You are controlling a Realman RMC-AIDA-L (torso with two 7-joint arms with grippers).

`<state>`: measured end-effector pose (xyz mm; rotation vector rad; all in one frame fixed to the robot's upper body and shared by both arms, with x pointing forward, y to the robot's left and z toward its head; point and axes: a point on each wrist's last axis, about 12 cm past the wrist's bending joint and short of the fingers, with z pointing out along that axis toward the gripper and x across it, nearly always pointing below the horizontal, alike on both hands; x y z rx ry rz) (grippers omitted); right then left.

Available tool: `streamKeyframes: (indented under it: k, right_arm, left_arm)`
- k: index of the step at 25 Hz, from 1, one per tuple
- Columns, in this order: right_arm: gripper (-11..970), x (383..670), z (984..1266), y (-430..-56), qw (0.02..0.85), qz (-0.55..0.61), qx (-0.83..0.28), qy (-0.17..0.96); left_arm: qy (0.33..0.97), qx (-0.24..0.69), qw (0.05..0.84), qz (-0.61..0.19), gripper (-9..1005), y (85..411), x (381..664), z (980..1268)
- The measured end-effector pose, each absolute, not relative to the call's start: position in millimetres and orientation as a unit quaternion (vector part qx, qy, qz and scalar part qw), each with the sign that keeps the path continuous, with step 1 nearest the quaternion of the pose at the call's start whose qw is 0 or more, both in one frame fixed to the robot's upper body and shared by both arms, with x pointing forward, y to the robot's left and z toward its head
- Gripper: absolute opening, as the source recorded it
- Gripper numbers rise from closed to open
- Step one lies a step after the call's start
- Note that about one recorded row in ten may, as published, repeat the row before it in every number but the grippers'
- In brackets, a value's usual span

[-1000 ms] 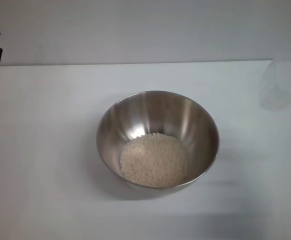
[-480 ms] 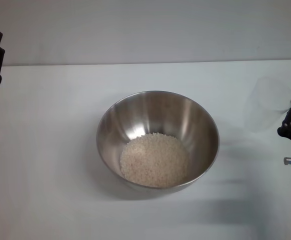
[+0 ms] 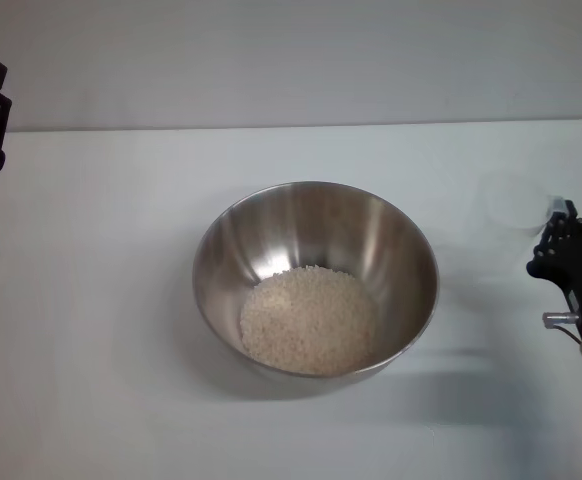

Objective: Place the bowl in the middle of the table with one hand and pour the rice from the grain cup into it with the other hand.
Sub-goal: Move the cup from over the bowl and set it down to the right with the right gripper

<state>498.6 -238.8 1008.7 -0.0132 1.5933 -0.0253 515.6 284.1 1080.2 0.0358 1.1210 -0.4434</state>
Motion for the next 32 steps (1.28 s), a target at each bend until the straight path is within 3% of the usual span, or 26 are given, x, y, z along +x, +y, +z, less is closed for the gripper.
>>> streamKeyframes:
  k: [32]
  right_arm:
    - [45,507.7,998.6,-237.3,0.666,0.007,-0.038,0.745]
  left_arm:
    - [0.523,0.017,0.825,-0.215,511,282.0,513.5,1080.9]
